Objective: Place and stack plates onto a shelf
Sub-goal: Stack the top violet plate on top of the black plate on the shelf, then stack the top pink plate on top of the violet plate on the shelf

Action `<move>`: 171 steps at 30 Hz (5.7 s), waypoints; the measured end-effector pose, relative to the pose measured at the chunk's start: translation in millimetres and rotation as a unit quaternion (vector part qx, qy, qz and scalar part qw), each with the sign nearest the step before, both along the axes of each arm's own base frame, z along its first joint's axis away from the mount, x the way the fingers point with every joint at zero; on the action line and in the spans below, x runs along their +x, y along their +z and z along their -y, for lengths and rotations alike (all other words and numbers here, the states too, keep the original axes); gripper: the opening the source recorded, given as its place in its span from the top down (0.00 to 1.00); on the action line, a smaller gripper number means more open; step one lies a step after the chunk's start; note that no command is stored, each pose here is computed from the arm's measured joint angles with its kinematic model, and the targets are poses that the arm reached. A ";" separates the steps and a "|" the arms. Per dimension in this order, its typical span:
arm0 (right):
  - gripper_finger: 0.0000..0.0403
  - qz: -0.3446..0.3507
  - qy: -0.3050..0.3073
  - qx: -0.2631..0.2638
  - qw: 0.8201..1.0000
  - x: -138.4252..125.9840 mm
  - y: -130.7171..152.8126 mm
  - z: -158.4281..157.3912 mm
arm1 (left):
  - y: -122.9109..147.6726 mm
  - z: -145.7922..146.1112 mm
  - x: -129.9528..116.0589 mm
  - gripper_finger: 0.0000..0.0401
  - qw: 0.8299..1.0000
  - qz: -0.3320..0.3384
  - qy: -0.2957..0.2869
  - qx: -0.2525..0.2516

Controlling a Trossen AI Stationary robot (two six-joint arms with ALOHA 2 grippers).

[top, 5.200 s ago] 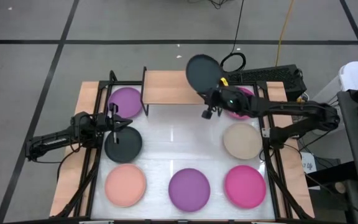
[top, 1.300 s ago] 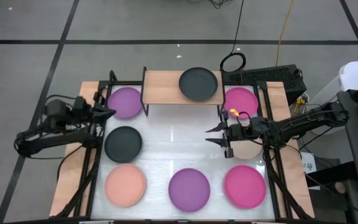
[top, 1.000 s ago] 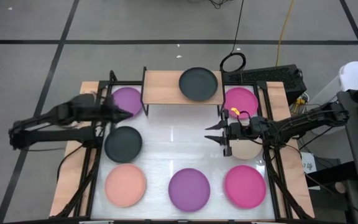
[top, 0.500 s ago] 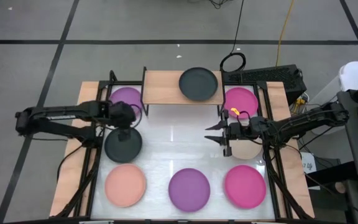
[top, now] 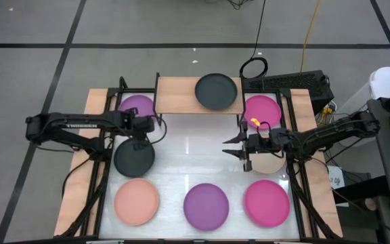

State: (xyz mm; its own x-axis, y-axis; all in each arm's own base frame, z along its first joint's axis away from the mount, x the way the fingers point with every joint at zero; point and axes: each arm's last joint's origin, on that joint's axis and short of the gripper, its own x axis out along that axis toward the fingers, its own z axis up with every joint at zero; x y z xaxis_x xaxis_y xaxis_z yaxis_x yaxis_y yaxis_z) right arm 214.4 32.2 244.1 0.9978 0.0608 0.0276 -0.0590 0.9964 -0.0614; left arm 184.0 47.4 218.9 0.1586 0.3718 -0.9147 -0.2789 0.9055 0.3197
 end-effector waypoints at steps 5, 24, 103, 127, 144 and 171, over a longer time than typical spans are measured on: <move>0.70 0.000 0.008 -0.001 1.000 -0.5 0.1 -3.6 | -9.0 -4.8 -6.1 0.58 0.999 0.033 0.012 0.008; 0.70 0.021 0.010 -0.015 1.000 -1.0 4.0 -4.8 | -8.1 -42.2 -18.4 0.58 0.969 0.105 0.221 -0.035; 0.70 0.020 0.009 -0.012 1.000 -1.0 3.9 -4.8 | 99.9 -30.0 -42.3 0.97 0.957 0.206 0.194 0.067; 0.70 0.098 0.018 0.005 0.995 -13.5 25.6 -6.0 | 145.4 -28.5 135.7 0.97 0.929 0.271 -0.198 0.153; 0.70 0.131 0.047 -0.021 0.990 -38.4 42.4 -14.7 | 92.1 -47.3 190.3 0.95 0.907 0.236 -0.308 0.165; 0.70 0.101 0.051 -0.012 0.993 -36.9 36.8 -15.2 | 86.3 -63.8 198.6 0.67 0.908 0.264 -0.275 0.177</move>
State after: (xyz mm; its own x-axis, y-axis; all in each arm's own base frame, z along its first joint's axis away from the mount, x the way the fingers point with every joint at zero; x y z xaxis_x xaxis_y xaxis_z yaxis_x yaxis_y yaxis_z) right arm 177.5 47.3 280.9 0.9605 0.1649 0.2243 -0.1440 0.9838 -0.1068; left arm 382.6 111.3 305.3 0.7900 0.3590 -0.4970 -0.0143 0.8212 0.5704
